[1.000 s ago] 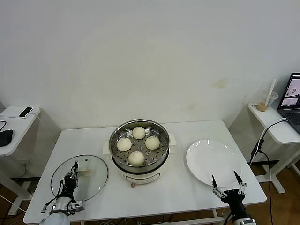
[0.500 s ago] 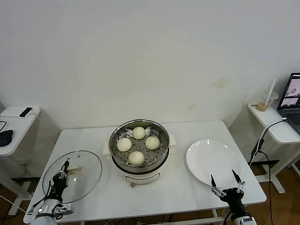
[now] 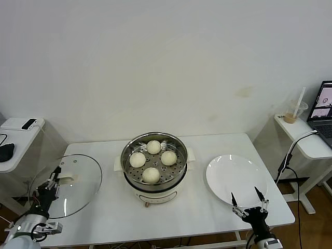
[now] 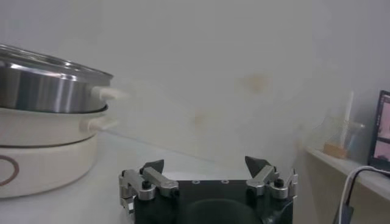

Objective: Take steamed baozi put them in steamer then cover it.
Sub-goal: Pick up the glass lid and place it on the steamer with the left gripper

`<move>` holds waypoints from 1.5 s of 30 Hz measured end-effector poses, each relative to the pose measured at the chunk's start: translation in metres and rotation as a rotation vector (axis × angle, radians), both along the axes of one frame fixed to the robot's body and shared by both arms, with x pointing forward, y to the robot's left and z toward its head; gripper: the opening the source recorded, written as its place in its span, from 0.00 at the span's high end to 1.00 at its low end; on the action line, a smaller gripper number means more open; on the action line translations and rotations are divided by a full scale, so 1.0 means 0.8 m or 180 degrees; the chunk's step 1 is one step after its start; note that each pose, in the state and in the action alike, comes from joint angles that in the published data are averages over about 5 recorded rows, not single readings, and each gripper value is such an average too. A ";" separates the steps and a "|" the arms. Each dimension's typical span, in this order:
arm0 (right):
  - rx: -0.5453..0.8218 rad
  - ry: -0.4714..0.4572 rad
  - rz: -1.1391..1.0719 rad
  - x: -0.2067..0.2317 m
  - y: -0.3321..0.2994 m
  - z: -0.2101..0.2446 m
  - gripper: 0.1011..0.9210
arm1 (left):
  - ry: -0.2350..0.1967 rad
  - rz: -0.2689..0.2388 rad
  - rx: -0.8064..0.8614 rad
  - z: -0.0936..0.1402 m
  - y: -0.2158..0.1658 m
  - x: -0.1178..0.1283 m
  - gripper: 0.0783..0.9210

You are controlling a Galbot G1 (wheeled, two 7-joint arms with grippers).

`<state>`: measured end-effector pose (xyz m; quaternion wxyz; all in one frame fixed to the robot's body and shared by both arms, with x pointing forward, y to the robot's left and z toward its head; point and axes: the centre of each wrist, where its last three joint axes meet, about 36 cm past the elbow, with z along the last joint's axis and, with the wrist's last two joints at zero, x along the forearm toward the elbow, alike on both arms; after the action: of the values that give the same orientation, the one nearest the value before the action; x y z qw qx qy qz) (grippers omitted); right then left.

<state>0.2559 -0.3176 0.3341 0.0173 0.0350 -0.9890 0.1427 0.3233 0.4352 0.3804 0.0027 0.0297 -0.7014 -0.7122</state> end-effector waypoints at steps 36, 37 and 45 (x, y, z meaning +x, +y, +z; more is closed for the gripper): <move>-0.0055 0.0296 0.0330 0.016 0.049 -0.043 0.12 | 0.0223 -0.0098 -0.0341 0.095 -0.246 0.088 0.92; -0.0059 0.0307 0.0344 0.017 0.051 -0.044 0.12 | 0.0230 -0.0107 -0.0340 0.094 -0.253 0.091 0.92; -0.0098 0.0382 0.0412 0.016 0.058 -0.057 0.12 | 0.0199 -0.0204 -0.0324 0.094 -0.313 0.114 0.92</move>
<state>0.2686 -0.2710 0.2888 0.0678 0.1071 -0.9795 0.1563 0.4141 0.1844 0.4558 0.0033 -0.0153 -0.7368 -0.6759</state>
